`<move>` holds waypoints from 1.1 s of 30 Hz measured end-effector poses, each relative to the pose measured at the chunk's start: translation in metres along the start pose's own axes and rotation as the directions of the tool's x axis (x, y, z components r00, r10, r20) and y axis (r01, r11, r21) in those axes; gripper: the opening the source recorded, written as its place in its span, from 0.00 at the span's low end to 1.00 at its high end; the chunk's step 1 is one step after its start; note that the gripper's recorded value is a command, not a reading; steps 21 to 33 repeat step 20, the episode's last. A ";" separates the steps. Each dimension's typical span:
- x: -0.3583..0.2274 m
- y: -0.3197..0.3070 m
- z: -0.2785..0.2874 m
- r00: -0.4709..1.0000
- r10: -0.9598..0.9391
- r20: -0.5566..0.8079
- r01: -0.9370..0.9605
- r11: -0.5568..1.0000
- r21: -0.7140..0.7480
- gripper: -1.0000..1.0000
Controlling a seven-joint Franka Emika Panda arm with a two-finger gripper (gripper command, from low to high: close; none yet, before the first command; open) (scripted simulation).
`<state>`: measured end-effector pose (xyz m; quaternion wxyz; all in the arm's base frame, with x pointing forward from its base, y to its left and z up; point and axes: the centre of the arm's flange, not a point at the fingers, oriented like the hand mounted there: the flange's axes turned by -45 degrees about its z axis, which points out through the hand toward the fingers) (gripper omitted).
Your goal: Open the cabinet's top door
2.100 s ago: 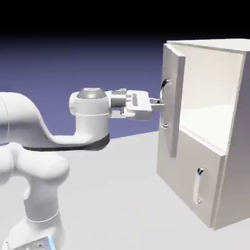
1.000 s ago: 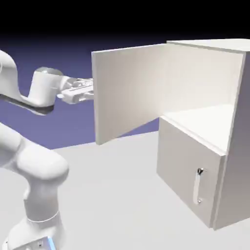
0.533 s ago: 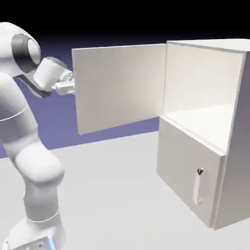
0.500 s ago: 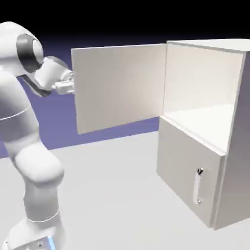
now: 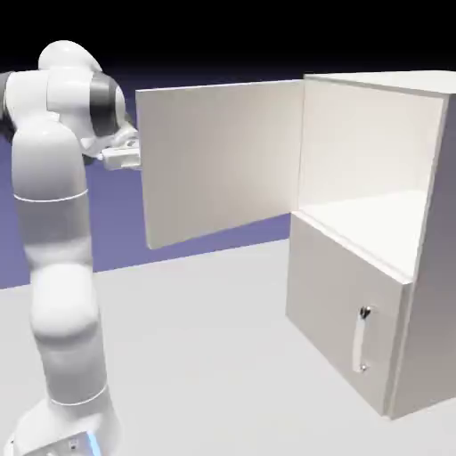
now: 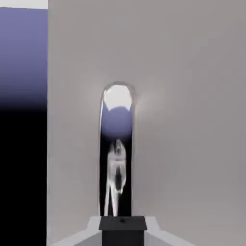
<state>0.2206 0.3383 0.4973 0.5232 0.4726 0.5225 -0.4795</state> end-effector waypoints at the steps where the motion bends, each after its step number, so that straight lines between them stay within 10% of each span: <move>1: -0.001 0.000 0.000 1.000 0.001 -0.002 -0.001 1.000 0.000 0.00; 11: -0.005 0.005 -0.011 1.000 0.007 -0.008 -0.007 0.999 0.042 0.00; 12: -0.004 0.005 -0.012 1.000 0.007 -0.007 -0.006 0.999 0.044 1.00; 33: -0.007 0.007 -0.057 1.000 0.010 -0.010 -0.010 0.999 0.045 1.00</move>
